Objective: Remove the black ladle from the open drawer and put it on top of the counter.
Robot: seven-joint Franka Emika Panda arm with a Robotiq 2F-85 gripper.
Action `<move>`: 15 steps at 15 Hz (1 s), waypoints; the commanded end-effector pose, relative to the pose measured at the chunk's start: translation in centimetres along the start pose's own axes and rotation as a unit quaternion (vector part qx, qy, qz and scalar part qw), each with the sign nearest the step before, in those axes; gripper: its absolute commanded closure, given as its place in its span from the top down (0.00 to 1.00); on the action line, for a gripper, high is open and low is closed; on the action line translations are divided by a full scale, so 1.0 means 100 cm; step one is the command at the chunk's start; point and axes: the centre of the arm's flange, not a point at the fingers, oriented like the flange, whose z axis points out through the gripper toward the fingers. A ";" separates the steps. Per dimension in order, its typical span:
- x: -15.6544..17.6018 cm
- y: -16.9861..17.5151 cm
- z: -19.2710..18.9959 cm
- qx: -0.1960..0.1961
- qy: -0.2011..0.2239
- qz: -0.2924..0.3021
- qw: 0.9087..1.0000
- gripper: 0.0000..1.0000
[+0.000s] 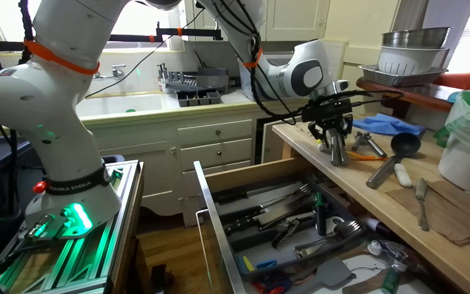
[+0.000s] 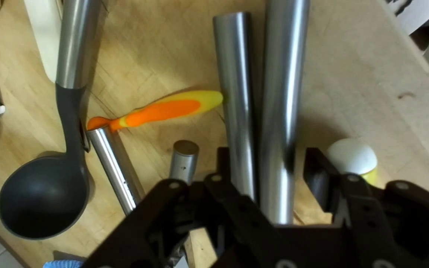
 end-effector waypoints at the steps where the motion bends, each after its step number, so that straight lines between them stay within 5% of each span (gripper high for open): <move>1: 0.003 0.006 -0.005 -0.023 0.001 -0.016 1.000 0.86; 3: 0.006 0.010 -0.012 -0.032 0.000 -0.022 0.999 0.99; 7: 0.014 0.022 -0.049 -0.024 -0.014 -0.017 0.999 1.00; 15: 0.026 0.006 -0.198 0.126 -0.048 0.039 0.990 1.00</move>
